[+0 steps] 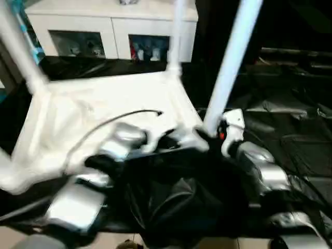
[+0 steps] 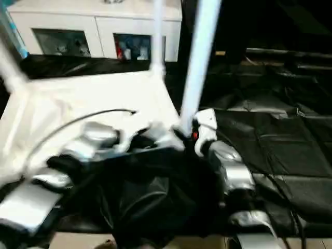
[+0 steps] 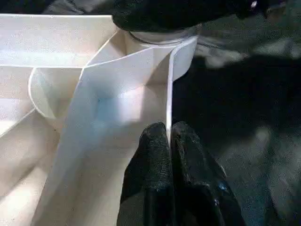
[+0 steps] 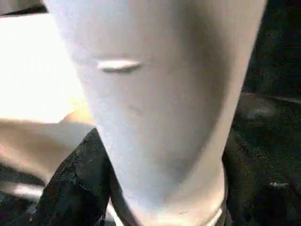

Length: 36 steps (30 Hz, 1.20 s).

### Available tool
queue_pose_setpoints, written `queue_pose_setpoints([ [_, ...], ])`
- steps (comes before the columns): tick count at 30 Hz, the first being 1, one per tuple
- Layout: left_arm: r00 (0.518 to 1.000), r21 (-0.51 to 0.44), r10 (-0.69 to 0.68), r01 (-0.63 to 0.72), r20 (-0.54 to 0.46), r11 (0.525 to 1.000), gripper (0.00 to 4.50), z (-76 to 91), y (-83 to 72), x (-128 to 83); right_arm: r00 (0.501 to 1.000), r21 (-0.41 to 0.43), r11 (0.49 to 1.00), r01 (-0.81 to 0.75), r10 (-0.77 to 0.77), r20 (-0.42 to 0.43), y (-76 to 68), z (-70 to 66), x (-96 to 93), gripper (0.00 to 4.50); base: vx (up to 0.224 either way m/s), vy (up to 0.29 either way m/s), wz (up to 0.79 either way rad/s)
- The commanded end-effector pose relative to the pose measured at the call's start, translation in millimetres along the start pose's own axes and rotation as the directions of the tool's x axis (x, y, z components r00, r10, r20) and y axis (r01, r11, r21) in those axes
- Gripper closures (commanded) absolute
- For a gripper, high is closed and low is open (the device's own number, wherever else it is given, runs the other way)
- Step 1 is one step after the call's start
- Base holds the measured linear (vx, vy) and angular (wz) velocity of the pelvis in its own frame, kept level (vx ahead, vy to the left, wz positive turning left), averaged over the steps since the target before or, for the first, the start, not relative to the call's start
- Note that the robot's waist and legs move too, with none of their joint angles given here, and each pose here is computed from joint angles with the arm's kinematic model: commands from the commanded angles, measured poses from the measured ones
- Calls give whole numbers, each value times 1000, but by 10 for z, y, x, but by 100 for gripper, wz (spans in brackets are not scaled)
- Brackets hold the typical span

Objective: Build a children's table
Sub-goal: Rotate leg to tighten

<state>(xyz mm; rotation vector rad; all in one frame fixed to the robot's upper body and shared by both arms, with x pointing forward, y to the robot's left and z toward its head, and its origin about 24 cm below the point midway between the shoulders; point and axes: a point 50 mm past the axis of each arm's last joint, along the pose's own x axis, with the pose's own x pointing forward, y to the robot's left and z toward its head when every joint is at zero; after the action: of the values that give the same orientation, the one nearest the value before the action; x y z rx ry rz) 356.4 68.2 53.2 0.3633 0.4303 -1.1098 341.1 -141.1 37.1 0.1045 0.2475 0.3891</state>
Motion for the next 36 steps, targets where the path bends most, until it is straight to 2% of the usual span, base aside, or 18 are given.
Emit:
queue_pose_setpoints([
  [1, 982, -36, 181, -179, 61, 983, 450, 222, 115, 34, 992, 79, 997, 13, -3, -126, 280, -378, 72, 180, 0, 0, 0],
  [4, 984, -24, 161, -160, 72, 987, 450, 258, 55, 101, 992, 60, 998, -6, 14, -127, 425, -375, 139, 180, 0, 0, 0],
  [6, 989, -1, 118, -118, 85, 993, 450, 266, 15, 114, 991, 17, 997, -77, 78, -106, 482, -331, 155, 180, 0, 0, 0],
  [7, 992, 14, 93, -94, 89, 995, 450, 258, -2, 112, 989, 4, 993, -121, 120, -91, 499, -302, 151, 145, 0, 0, 0],
  [8, 994, 34, 65, -69, 93, 997, 450, 248, -18, 105, 985, -4, 988, -153, 152, -80, 506, -279, 147, 110, 0, 0, 0],
  [10, 995, 44, 36, -40, 90, 998, 450, 224, -31, 93, 981, -7, 983, -182, 181, -69, 494, -251, 136, 108, 0, 0, 0],
  [12, 994, 83, -64, 57, 85, 995, 450, 148, -70, 34, 962, -47, 961, -271, 268, -59, 431, -177, 90, 92, 0, 0, 0],
  [14, 992, 96, -107, 100, 73, 990, 450, 102, -82, 0, 945, -65, 943, -325, 322, -63, 399, -147, 55, 66, 0, 0, 0],
  [16, 988, 111, -137, 129, 68, 985, 450, 75, -91, -27, 930, -83, 927, -366, 360, -71, 374, -132, 23, 66, 0, 0, 0],
  [17, 983, 151, -176, 167, 47, 974, 450, 8, -90, -97, 888, -145, 877, -459, 445, -118, 304, -108, -71, 66, 0, 0, 0],
  [19, 973, 172, -225, 214, 44, 962, 450, -67, -89, -194, 823, -195, 801, -566, 535, -190, 211, -83, -207, 66, 0, 0, 0],
  [21, 970, 175, -238, 227, 43, 958, 450, -80, -91, -213, 810, -195, 788, -584, 551, -200, 194, -75, -232, 66, 0, 0, 0],
  [22, 958, 176, -284, 274, 35, 945, 450, -121, -102, -276, 776, -189, 755, -628, 590, -221, 148, -41, -301, 66, 0, 0, 0],
  [25, 940, 185, -338, 326, 39, 927, 450, -159, -121, -364, 727, -186, 706, -683, 633, -266, 89, -5, -397, 66, 0, 0, 0],
  [31, 916, 177, -398, 383, 57, 907, 450, -167, -172, -415, 676, -159, 663, -732, 675, -296, 106, 3, -446, 66, 0, 0, 0],
  [34, 914, 176, -402, 387, 54, 905, 450, -171, -180, -419, 663, -149, 654, -742, 682, -308, 127, -26, -452, 103, 0, 0, 0],
  [36, 915, 175, -400, 386, 53, 906, 450, -172, -180, -425, 661, -142, 655, -743, 683, -309, 136, -39, -455, 112, 0, 0, 0],
])
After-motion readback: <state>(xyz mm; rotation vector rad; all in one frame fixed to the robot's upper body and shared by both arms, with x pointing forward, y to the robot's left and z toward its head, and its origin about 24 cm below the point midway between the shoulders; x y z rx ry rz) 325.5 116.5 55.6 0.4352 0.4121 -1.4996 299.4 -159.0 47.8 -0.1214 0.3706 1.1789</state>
